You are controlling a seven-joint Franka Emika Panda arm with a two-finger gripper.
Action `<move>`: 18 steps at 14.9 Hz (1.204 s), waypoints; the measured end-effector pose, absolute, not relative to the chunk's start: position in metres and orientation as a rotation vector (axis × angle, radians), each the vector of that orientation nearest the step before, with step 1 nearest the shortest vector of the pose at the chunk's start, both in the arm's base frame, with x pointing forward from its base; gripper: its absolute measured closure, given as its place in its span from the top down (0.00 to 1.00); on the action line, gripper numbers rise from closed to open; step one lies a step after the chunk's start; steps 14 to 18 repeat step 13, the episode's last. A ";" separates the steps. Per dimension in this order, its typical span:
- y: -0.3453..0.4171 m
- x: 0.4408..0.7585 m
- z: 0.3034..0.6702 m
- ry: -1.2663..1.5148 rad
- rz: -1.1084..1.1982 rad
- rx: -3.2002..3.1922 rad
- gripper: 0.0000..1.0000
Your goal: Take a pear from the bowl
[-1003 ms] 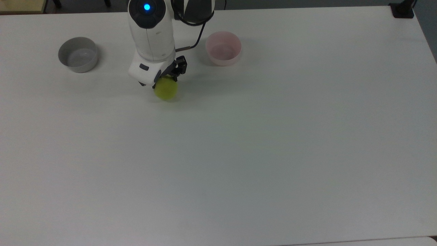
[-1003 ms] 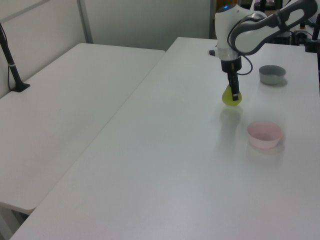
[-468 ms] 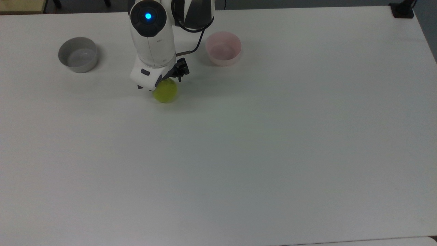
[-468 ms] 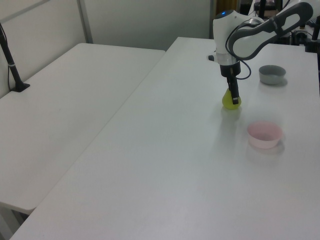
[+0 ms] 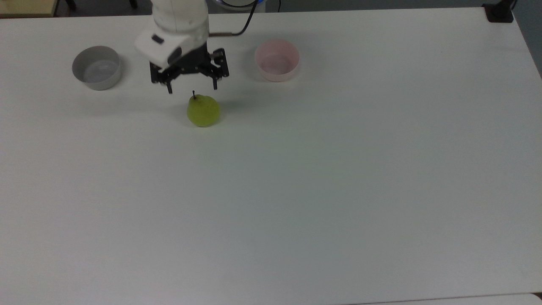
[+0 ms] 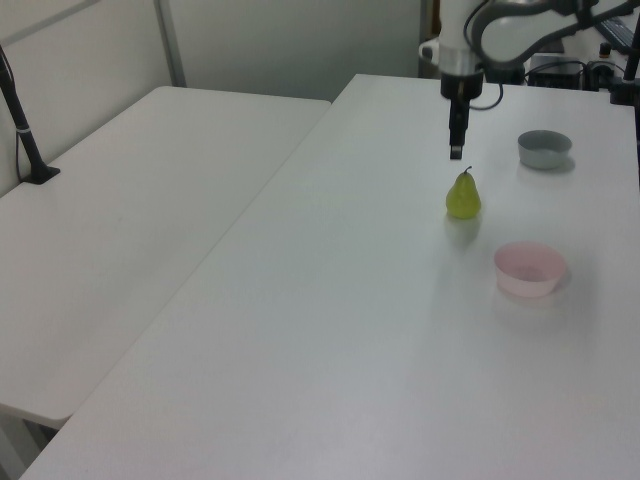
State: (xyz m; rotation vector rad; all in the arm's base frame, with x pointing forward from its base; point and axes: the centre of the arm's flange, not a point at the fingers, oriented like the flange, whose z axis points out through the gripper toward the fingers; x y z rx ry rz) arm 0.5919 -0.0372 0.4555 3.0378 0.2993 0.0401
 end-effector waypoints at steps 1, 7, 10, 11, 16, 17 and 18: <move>-0.038 0.582 0.480 0.239 0.064 3.041 1.00; -0.054 0.553 0.551 0.108 -0.036 3.058 1.00; -0.058 0.553 0.549 0.082 -0.055 3.059 1.00; -0.064 0.553 0.547 0.065 -0.061 3.060 1.00; -0.068 0.554 0.545 0.005 -0.065 3.060 1.00; -0.068 0.554 0.545 0.005 -0.065 3.060 1.00; -0.068 0.554 0.545 0.005 -0.065 3.060 1.00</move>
